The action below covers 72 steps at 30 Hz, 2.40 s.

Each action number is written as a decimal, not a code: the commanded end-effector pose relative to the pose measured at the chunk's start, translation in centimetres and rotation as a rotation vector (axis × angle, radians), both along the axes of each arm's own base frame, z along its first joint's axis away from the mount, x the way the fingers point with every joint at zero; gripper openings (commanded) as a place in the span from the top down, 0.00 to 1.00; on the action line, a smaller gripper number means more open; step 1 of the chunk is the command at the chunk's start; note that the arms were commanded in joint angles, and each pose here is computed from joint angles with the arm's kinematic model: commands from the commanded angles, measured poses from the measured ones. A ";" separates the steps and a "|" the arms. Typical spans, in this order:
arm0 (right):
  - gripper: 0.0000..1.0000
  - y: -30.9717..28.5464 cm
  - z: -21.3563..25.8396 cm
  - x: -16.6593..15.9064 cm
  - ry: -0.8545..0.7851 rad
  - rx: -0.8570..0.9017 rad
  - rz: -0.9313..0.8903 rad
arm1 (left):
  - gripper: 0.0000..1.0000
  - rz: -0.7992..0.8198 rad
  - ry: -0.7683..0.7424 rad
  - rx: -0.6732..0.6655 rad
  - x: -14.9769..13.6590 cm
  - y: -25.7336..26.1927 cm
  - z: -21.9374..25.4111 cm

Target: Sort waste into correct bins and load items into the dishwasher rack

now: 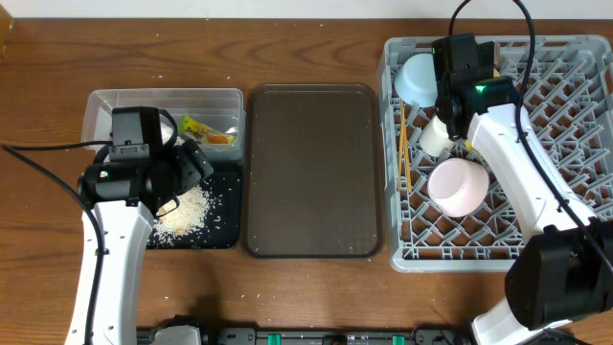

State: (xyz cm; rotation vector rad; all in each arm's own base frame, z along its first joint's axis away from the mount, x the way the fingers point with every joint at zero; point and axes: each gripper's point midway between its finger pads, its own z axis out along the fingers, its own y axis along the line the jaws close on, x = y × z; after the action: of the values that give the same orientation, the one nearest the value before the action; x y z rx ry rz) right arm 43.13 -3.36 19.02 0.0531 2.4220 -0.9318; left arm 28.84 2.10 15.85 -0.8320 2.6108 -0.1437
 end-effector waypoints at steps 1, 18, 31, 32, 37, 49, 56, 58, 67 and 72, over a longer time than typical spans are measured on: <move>0.79 0.2 -0.5 0.0 0.004 0.025 0.003 | 0.04 0.001 -0.010 0.008 0.2 0.2 0.4; 0.19 3.6 5.5 1.8 -0.118 -0.024 0.134 | 0.04 0.001 -0.010 0.008 0.2 0.2 0.4; 0.01 21.9 2.1 -0.2 0.016 0.665 0.682 | 0.04 0.001 -0.010 0.008 0.2 0.2 0.4; 0.01 22.3 2.0 -0.4 0.021 0.670 0.690 | 0.04 0.001 -0.010 0.008 0.2 0.2 0.4; 0.01 23.1 2.0 -0.7 0.028 0.670 0.709 | 0.04 0.001 -0.010 0.008 0.2 0.2 0.4; 0.01 23.1 2.0 -0.8 0.028 0.670 0.709 | 0.04 0.001 -0.010 0.008 0.2 0.2 0.4; 0.01 23.1 2.0 -0.8 0.028 0.670 0.709 | 0.04 0.001 -0.010 0.008 0.2 0.2 0.4; 0.01 23.1 2.0 -0.8 0.028 0.670 0.709 | 0.04 0.001 -0.010 0.008 0.2 0.2 0.4; 0.01 22.4 3.4 -2.0 0.025 0.670 0.708 | 0.04 0.001 -0.010 0.008 0.2 0.2 0.4; 0.01 20.8 8.6 -4.5 -0.068 0.676 0.728 | 0.04 0.001 -0.010 0.008 0.2 0.2 0.4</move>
State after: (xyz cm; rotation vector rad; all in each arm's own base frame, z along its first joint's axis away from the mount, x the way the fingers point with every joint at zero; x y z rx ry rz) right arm 40.08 18.18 21.84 -0.5556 2.4211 0.1739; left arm 28.84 2.10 15.85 -0.8320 2.6108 -0.1437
